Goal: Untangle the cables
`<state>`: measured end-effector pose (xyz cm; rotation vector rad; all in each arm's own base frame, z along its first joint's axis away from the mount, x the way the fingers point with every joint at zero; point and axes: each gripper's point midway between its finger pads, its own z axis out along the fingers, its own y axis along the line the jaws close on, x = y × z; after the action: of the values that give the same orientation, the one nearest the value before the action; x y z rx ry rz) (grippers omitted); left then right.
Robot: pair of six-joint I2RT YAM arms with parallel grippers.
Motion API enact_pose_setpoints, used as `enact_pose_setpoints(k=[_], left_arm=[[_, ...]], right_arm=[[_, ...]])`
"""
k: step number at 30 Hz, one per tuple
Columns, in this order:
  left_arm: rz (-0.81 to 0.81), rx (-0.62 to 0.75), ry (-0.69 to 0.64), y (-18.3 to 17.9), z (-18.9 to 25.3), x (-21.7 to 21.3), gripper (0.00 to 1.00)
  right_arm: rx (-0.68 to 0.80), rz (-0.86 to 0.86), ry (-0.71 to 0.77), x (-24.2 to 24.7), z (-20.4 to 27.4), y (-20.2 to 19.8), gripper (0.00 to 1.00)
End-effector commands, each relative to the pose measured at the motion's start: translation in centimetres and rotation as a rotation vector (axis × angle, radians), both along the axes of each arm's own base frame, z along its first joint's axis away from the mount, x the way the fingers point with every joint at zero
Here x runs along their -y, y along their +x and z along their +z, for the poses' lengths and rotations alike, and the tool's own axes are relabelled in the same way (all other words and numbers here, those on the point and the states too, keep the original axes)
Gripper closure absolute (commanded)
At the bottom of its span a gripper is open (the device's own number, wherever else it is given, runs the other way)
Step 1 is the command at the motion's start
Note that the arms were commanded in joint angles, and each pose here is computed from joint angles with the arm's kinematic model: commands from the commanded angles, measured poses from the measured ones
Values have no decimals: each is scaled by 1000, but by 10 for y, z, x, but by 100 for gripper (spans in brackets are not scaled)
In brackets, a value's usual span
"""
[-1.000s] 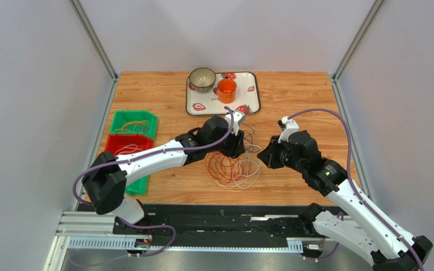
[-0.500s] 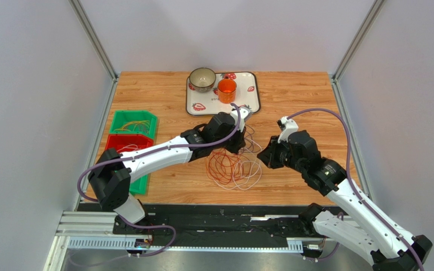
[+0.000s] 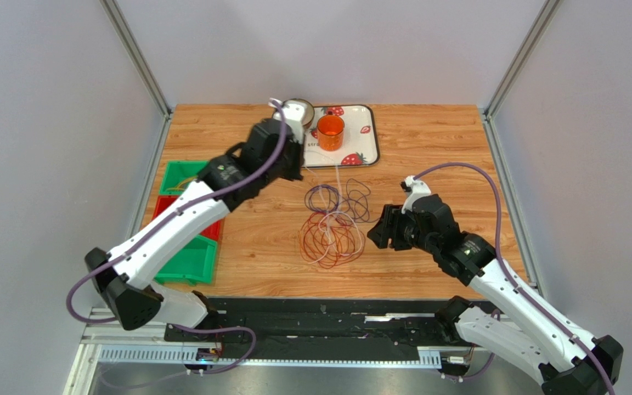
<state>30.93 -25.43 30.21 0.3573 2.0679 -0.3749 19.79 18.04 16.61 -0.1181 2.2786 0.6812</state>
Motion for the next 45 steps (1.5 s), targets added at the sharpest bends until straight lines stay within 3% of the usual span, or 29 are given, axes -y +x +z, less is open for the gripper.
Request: enact_pose_setpoints(k=[1,10,21,29,33,38,45], left_arm=[[149,56,37,2,48,-70,100],[333,142,17,17,117,-140,100],[512,210,-91,28,188,-207,100],[637,174,-92,28,165,-253,100],[722,225,-120,13,174,-282,100],[695,268,-186,9,188,-288,100],[522,394,-290,0,226,-259,100]], right_arm=[[24,-34,48,-3,2,6,41],[-98,10,128,-23,-45,-5,44],[-132,10,74,-22,-82,-4,46],[-150,17,57,-24,-94,-3,47],[-158,28,50,-25,-100,-3,47],[-162,40,50,-28,-102,-2,49],[-142,37,64,-26,-99,-3,49]])
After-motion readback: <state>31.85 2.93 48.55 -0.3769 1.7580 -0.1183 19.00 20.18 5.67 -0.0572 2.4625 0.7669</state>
